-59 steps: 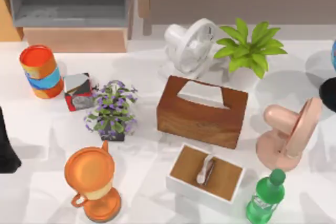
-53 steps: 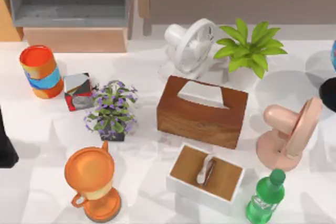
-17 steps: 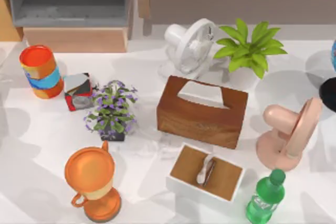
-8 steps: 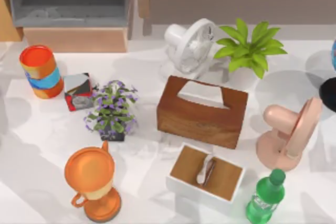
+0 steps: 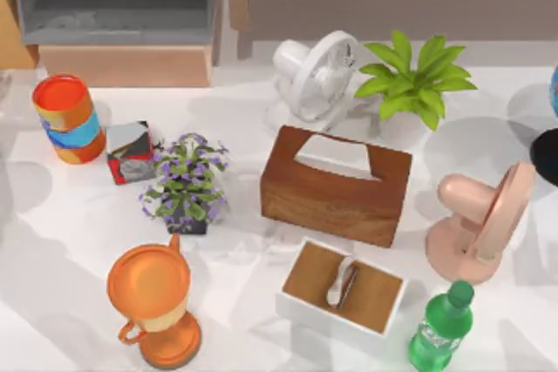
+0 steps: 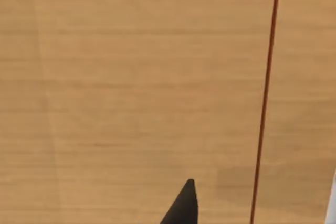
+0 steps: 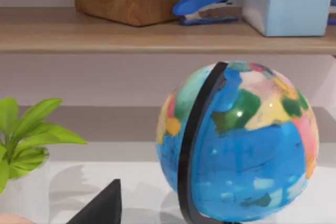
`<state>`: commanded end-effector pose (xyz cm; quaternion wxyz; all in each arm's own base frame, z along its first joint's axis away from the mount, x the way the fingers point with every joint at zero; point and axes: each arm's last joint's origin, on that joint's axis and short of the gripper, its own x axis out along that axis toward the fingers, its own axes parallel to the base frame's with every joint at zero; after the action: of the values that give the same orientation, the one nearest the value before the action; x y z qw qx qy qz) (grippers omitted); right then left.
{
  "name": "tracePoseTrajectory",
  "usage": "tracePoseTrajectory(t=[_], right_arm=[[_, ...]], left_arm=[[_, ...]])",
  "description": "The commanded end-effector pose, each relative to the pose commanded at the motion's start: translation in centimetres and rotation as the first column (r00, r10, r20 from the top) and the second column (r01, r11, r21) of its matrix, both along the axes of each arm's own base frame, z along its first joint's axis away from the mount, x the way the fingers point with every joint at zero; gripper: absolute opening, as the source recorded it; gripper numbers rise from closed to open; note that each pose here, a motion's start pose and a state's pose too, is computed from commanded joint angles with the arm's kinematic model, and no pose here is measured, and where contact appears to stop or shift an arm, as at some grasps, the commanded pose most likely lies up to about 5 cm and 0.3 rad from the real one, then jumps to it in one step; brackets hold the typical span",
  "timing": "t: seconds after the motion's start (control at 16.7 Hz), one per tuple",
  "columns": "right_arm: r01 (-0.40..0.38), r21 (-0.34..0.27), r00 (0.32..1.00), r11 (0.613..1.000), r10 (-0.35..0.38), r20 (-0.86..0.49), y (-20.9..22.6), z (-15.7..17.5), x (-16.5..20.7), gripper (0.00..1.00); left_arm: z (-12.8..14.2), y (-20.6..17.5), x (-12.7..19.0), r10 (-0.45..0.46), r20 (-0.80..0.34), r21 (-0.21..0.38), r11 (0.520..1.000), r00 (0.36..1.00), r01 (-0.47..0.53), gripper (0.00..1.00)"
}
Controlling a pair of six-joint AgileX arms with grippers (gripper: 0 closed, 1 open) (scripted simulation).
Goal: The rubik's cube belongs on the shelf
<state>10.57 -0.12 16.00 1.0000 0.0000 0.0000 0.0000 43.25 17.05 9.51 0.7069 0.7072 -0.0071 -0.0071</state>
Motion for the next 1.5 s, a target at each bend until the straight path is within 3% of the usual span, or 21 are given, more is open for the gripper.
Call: tracePoseTrajectory(t=[0.3, 0.36, 0.96, 1.32, 1.5], right_arm=[[0.000, 0.000, 1.000, 1.000, 0.000, 0.000, 0.0, 0.0, 0.0, 1.00], [0.000, 0.000, 1.000, 1.000, 0.000, 0.000, 0.0, 0.0, 0.0, 1.00], [0.000, 0.000, 1.000, 1.000, 0.000, 0.000, 0.0, 0.0, 0.0, 1.00], [0.000, 0.000, 1.000, 1.000, 0.000, 0.000, 0.0, 0.0, 0.0, 1.00], [0.000, 0.000, 1.000, 1.000, 0.000, 0.000, 0.0, 0.0, 0.0, 1.00]], left_arm=[[0.0, 0.0, 0.0, 0.000, 0.000, 0.000, 1.000, 1.000, 0.000, 0.02], [0.0, 0.0, 0.0, 0.000, 0.000, 0.000, 1.000, 1.000, 0.000, 0.00], [-0.3, 0.2, -0.4, -0.001, -0.009, -0.008, 1.000, 1.000, 0.001, 0.00], [-1.5, 0.0, -5.2, 0.004, -0.055, -0.033, 0.999, 0.998, -0.005, 0.00], [-0.5, 0.3, -6.4, 0.003, -0.018, -0.013, 1.000, 1.000, -0.003, 0.00]])
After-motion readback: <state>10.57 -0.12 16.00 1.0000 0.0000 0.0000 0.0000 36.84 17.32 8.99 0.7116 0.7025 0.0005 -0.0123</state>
